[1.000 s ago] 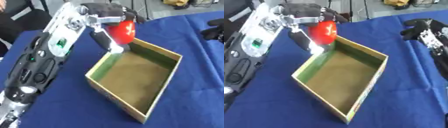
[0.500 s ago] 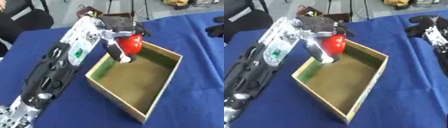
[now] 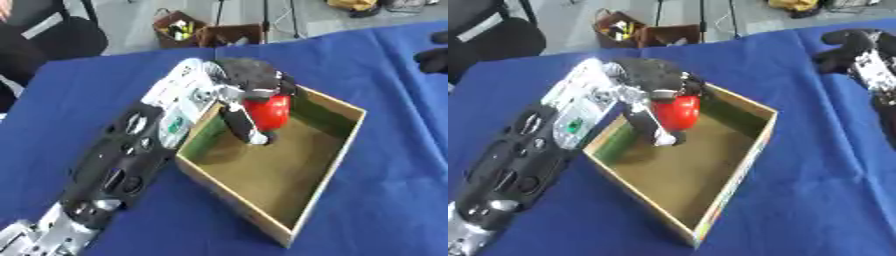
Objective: Pick up objects on the table and place them in the box.
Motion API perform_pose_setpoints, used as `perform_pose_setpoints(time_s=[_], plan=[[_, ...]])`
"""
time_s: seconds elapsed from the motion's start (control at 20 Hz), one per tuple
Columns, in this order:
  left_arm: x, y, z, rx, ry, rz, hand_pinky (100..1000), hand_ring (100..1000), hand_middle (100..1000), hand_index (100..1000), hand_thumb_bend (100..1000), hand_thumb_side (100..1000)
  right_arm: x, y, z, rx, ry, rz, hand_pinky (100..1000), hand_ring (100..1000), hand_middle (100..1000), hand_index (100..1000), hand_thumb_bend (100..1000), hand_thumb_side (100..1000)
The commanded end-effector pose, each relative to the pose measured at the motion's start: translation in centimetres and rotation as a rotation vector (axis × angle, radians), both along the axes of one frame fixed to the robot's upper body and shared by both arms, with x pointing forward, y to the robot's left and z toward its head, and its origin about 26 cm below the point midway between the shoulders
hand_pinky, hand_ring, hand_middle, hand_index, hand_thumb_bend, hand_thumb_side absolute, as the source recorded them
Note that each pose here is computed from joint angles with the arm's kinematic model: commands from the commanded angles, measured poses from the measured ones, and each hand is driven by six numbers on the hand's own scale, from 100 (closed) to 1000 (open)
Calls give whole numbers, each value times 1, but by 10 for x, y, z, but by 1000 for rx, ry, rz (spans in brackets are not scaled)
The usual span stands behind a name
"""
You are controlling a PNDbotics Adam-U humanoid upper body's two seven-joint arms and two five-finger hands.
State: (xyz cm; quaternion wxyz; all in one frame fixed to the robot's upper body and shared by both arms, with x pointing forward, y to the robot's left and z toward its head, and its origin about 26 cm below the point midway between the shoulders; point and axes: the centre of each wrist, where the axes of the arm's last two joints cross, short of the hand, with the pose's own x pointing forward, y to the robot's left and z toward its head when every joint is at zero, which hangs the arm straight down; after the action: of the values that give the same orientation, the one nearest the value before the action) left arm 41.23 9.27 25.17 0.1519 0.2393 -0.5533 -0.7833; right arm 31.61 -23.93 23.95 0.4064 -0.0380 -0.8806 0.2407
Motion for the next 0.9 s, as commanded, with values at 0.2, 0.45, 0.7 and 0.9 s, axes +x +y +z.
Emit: perform_pose_setpoints(time_s=[0.2,0.45,0.7,0.9], plan=[[0,-5,-4,43,12,-55,365,652,852,981,100,360,-4,1,8,-4,-34,6,783,747,496,766,100,774],[-1,-5,-3,19,6,-87,628,824,906,1000,100,818,-4,2,8,-4,-32,13,782,747,495,765,100,778],[-7,-3,8,3,-85,-95,736,867,886,1000,100,884,-4,2,8,-2,-33,16,782,747,495,765,100,779],[-10,-1,12,-44,-130,-110,906,935,889,1000,100,1000,-4,2,8,-2,-34,16,782,747,495,765,100,779]])
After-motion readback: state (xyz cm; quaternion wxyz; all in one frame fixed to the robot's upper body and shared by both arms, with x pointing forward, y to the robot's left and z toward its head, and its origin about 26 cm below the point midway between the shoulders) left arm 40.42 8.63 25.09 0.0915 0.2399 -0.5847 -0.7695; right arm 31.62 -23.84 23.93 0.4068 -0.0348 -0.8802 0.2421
